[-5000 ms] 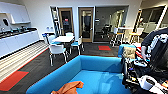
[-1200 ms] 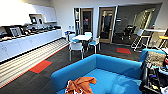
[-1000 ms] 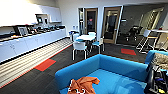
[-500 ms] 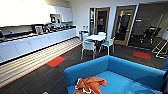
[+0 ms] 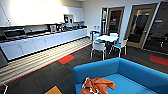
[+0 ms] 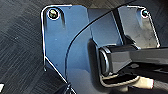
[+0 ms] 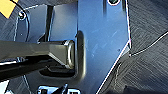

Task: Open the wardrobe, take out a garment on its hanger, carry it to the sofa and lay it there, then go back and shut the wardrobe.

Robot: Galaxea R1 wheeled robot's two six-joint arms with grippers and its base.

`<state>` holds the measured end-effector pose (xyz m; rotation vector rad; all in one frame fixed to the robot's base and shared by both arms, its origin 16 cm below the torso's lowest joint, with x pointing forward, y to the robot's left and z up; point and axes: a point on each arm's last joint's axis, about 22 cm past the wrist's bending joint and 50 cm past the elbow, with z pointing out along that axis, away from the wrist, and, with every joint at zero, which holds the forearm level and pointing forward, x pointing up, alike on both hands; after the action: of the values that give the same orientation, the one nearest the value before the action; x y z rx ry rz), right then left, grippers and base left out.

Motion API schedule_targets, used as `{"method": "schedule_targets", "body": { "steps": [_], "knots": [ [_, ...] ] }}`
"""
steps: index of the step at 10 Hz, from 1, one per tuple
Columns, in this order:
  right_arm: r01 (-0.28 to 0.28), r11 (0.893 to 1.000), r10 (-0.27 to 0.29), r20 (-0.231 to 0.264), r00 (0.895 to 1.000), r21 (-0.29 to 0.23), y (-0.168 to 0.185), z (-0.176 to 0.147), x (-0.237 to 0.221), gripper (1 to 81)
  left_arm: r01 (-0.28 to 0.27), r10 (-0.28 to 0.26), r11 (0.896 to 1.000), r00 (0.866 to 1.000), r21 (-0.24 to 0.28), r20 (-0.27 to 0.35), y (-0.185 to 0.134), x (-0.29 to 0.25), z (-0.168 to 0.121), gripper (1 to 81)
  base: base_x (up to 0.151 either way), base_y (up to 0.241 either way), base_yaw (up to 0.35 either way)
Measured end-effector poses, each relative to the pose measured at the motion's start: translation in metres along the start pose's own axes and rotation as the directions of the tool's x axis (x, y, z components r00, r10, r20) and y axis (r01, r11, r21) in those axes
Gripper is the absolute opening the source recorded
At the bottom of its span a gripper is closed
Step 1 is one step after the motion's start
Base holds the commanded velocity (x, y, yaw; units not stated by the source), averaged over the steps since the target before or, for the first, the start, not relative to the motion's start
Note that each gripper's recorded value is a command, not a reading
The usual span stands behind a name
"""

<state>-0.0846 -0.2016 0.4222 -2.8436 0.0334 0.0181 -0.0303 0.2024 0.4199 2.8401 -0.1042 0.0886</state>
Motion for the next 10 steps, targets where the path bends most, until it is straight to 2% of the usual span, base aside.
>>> {"method": "schedule_targets", "body": {
  "steps": [10],
  "knots": [
    [-0.003,1.000,0.003,-0.003,1.000,0.011,-0.009,0.002,0.002,81.1,-0.025,0.025,0.999,1.000,-0.026,-0.004,0.019,-0.001,0.004,81.1,0.000,0.000,0.307]
  ]
}}
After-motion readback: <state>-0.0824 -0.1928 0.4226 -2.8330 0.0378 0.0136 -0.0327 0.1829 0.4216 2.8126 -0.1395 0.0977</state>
